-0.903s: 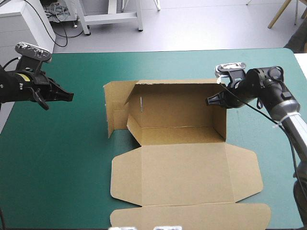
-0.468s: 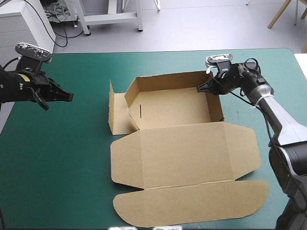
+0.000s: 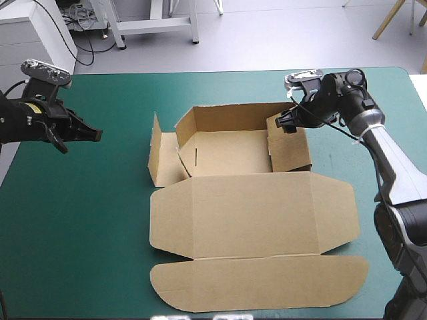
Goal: Fold the box
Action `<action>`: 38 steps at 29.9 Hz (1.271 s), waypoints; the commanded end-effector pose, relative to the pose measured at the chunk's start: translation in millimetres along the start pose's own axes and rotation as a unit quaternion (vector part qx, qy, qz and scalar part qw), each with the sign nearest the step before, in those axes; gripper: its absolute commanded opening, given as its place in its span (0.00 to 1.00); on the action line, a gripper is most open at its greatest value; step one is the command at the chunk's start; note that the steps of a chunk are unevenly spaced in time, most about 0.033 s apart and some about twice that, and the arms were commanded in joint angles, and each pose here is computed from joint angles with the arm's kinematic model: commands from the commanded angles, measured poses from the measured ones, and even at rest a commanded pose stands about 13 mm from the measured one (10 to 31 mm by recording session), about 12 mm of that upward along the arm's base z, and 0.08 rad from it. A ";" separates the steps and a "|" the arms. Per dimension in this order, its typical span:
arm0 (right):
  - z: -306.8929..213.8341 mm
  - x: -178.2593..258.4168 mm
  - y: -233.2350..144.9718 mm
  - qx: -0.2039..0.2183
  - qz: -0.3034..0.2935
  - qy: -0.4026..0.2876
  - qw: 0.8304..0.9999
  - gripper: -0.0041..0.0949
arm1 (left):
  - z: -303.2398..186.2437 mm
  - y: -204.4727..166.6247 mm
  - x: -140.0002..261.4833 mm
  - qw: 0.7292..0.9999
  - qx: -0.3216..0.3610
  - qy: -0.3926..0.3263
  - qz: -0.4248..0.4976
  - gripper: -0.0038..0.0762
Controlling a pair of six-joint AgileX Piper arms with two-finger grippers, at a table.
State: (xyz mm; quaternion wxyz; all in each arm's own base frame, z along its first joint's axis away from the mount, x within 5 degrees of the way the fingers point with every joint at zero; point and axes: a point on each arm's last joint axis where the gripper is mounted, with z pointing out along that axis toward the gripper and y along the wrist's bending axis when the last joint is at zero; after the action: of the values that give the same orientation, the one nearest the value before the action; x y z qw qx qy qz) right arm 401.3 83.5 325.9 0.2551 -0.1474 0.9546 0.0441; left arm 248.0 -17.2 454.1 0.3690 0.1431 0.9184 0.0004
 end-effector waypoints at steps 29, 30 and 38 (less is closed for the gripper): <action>-15.1 2.4 -4.6 0.015 0.022 0.039 0.999 0.80 | -21.7 0.1 -7.8 0.998 -0.013 -0.059 -0.001 0.04; -7.3 2.1 -5.2 0.014 0.021 0.043 0.999 0.80 | -21.7 0.1 -7.8 0.998 -0.013 -0.059 -0.001 0.04; 38.3 2.4 -3.9 -0.012 0.026 0.070 0.997 0.69 | -21.7 0.1 -7.8 0.998 -0.013 -0.059 -0.001 0.04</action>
State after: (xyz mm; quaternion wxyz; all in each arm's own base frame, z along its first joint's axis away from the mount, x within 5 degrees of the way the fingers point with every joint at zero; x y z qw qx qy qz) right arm 419.6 87.7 263.8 0.1337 -0.1282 0.9816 0.0454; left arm 248.3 -16.3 454.2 0.3702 0.1429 0.9179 0.0061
